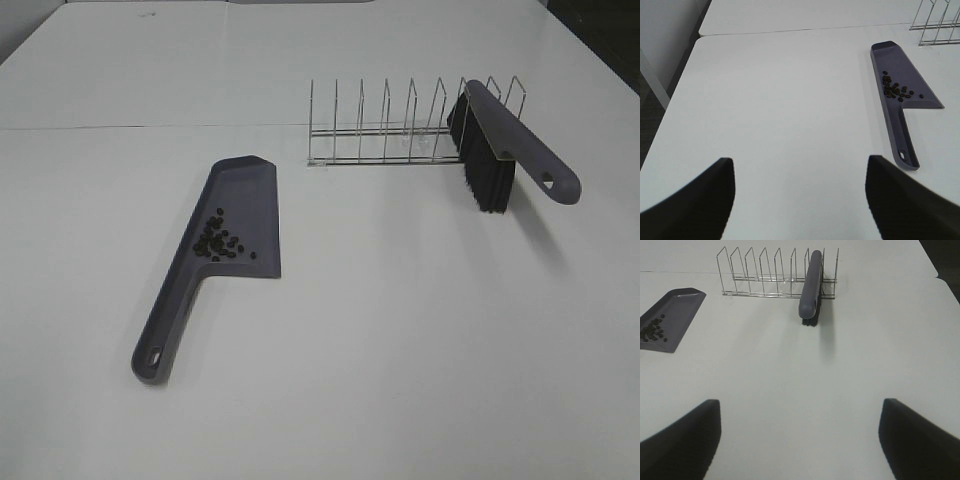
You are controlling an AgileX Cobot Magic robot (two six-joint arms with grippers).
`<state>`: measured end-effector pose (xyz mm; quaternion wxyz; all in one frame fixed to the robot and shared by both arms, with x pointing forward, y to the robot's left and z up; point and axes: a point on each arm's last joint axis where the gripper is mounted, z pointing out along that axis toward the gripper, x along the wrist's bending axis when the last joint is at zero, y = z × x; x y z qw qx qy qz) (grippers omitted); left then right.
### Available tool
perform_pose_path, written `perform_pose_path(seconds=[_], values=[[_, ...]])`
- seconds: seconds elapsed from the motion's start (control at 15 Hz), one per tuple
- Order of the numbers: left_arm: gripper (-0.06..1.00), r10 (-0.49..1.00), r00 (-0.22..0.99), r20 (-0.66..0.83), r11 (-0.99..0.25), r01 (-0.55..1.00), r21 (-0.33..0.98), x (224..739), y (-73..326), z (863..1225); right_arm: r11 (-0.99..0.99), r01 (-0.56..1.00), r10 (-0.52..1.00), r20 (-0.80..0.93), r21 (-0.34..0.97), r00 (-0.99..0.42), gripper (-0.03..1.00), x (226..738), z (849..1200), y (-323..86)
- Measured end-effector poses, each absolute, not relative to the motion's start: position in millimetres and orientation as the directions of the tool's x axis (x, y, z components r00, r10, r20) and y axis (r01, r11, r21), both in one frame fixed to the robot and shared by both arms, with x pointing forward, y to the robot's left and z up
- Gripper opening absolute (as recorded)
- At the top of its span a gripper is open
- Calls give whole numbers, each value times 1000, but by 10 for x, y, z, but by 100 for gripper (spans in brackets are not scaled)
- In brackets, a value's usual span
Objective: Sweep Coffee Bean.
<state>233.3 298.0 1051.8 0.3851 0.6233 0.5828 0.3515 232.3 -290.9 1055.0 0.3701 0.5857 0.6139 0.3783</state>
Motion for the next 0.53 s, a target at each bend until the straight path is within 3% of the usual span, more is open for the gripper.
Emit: perform_pose_path(seconds=[0.53], values=[[67,997,74,-11,-24,456,890,2333,2980,10518,28,439,999,-11,898,-40,73,2323,10550,-2909]])
